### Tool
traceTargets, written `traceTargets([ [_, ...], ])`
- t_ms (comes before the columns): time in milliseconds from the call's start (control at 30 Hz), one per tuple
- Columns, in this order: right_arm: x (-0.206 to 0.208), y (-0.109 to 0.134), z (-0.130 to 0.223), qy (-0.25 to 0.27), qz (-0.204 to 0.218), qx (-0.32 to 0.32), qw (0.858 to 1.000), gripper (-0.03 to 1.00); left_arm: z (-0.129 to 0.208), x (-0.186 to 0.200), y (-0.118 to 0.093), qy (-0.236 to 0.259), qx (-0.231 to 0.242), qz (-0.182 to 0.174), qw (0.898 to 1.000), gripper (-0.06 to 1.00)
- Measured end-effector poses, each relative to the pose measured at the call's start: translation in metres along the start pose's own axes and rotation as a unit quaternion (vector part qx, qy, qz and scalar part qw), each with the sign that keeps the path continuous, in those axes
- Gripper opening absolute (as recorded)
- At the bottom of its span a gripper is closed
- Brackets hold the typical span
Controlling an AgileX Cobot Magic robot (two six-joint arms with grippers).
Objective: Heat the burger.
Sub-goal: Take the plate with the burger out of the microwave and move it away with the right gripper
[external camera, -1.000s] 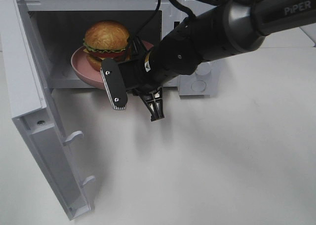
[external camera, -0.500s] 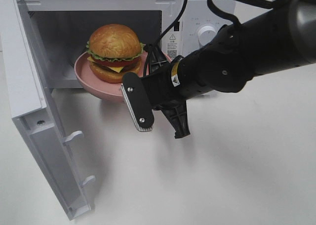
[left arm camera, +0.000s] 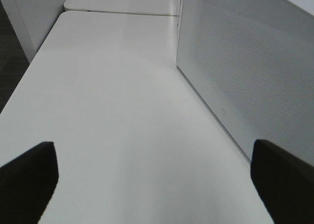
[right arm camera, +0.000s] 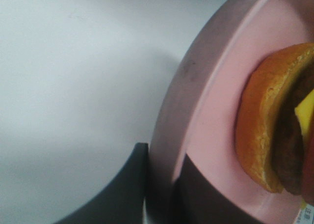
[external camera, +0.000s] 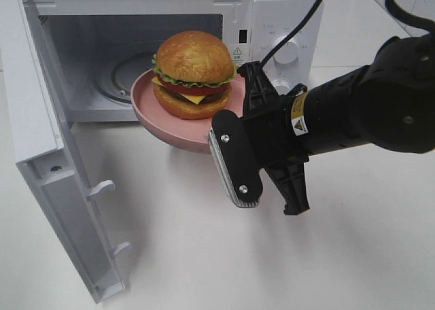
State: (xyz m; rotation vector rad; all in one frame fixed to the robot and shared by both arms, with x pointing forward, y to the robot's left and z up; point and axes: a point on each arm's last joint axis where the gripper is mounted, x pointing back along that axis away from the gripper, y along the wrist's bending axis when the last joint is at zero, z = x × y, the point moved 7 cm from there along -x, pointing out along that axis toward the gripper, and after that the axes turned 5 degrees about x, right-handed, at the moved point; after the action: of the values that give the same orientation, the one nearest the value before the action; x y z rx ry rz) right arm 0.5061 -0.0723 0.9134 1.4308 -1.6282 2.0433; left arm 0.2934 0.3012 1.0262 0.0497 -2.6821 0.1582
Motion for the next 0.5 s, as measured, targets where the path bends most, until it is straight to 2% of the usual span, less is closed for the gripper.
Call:
traceTargets([
  [500,0.063,0.04,0.012,0.026,-0.02,-0.028,0.999,0.1,0.0,0.0,0.0,0.0,0.0,0.0,1.0,0.99],
])
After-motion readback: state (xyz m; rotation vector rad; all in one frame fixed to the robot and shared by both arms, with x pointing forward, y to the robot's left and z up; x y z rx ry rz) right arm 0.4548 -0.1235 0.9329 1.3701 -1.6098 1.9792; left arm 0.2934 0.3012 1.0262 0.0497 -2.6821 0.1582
